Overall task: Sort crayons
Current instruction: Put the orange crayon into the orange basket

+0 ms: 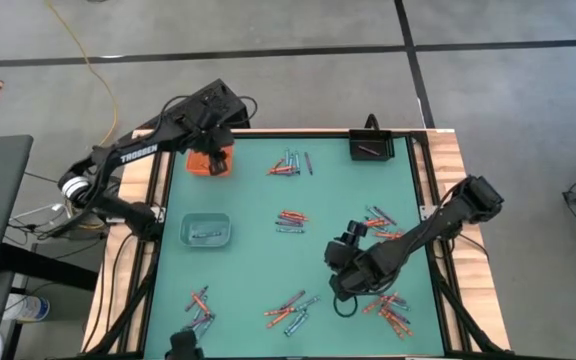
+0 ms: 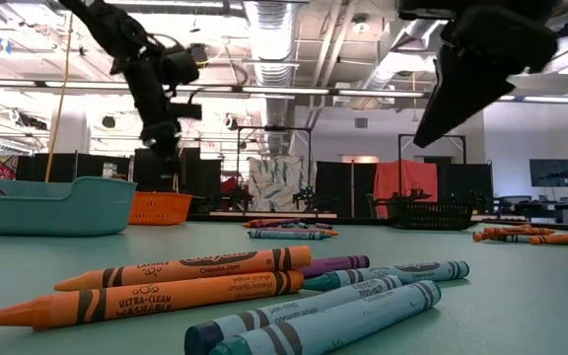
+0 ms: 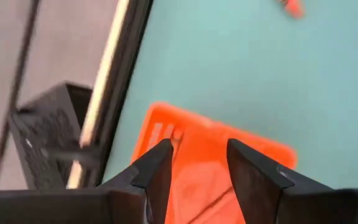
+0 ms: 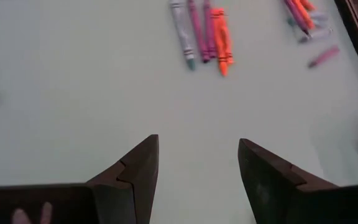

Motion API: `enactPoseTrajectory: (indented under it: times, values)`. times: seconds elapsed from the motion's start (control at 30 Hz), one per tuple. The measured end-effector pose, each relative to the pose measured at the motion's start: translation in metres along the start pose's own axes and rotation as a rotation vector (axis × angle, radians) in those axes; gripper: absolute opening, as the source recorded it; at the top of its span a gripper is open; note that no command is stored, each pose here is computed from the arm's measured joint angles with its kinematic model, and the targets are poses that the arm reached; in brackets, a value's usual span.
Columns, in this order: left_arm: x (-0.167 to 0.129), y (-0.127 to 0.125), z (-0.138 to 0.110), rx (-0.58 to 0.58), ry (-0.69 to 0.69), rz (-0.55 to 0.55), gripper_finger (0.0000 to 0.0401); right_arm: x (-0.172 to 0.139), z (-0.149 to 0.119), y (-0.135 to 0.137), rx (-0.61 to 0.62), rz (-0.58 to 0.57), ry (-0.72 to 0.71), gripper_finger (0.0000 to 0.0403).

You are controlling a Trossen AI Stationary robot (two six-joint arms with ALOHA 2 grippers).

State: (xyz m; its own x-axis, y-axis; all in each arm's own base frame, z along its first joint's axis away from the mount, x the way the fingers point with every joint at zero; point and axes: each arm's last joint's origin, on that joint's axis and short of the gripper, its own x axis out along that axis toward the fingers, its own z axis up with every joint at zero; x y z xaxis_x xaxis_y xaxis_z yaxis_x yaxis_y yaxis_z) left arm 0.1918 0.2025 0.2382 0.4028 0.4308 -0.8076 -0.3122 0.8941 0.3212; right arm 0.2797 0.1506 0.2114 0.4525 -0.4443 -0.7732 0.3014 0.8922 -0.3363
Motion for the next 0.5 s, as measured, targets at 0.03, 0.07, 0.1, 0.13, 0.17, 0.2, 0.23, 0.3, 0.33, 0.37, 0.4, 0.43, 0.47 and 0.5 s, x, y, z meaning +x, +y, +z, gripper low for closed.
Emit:
enactPoseTrajectory:
  times: [0.03, 0.07, 0.1, 0.13, 0.17, 0.2, 0.23, 0.3, 0.33, 0.37, 0.4, 0.43, 0.47, 0.5]
  values:
    - [-0.004, -0.004, 0.003, 0.012, -0.018, -0.003, 0.0143, -0.002, -0.001, 0.003, -0.034, 0.022, -0.005, 0.0211]
    - [-0.008, -0.009, 0.007, 0.026, -0.037, -0.007, 0.0143, -0.004, -0.001, 0.008, -0.063, 0.048, -0.023, 0.0211]
    - [-0.011, -0.014, 0.011, 0.037, -0.055, -0.013, 0.0143, -0.007, 0.000, 0.012, -0.089, 0.079, -0.046, 0.0211]
    - [-0.015, -0.019, 0.014, 0.045, -0.071, -0.020, 0.0144, -0.009, 0.002, 0.017, -0.110, 0.114, -0.079, 0.0211]
    - [-0.018, -0.025, 0.017, 0.054, -0.086, -0.029, 0.0144, -0.011, 0.005, 0.021, -0.127, 0.149, -0.115, 0.0211]
    - [-0.021, -0.031, 0.020, 0.065, -0.103, -0.039, 0.0144, -0.013, 0.009, 0.025, -0.145, 0.179, -0.153, 0.0211]
    - [-0.024, -0.037, 0.024, 0.076, -0.119, -0.049, 0.0144, -0.014, 0.012, 0.028, -0.169, 0.211, -0.184, 0.0211]
    - [-0.028, -0.051, 0.030, 0.100, -0.144, -0.078, 0.0144, -0.012, 0.018, 0.035, -0.217, 0.277, -0.232, 0.0211]
    - [-0.030, -0.058, 0.033, 0.111, -0.156, -0.093, 0.0144, -0.012, 0.020, 0.038, -0.241, 0.304, -0.247, 0.0211]
    - [-0.032, -0.066, 0.035, 0.124, -0.166, -0.110, 0.0144, -0.010, 0.021, 0.039, -0.259, 0.319, -0.252, 0.0211]
    - [-0.034, -0.073, 0.038, 0.136, -0.174, -0.127, 0.0144, -0.005, 0.023, 0.041, -0.265, 0.339, -0.256, 0.0211]
    - [-0.035, -0.080, 0.040, 0.148, -0.183, -0.144, 0.0144, -0.002, 0.026, 0.043, -0.268, 0.365, -0.265, 0.0211]
    - [-0.037, -0.087, 0.042, 0.161, -0.189, -0.161, 0.0144, 0.001, 0.026, 0.045, -0.283, 0.377, -0.261, 0.0211]
    - [-0.038, -0.095, 0.044, 0.174, -0.193, -0.179, 0.0144, 0.007, 0.026, 0.048, -0.296, 0.388, -0.249, 0.0211]
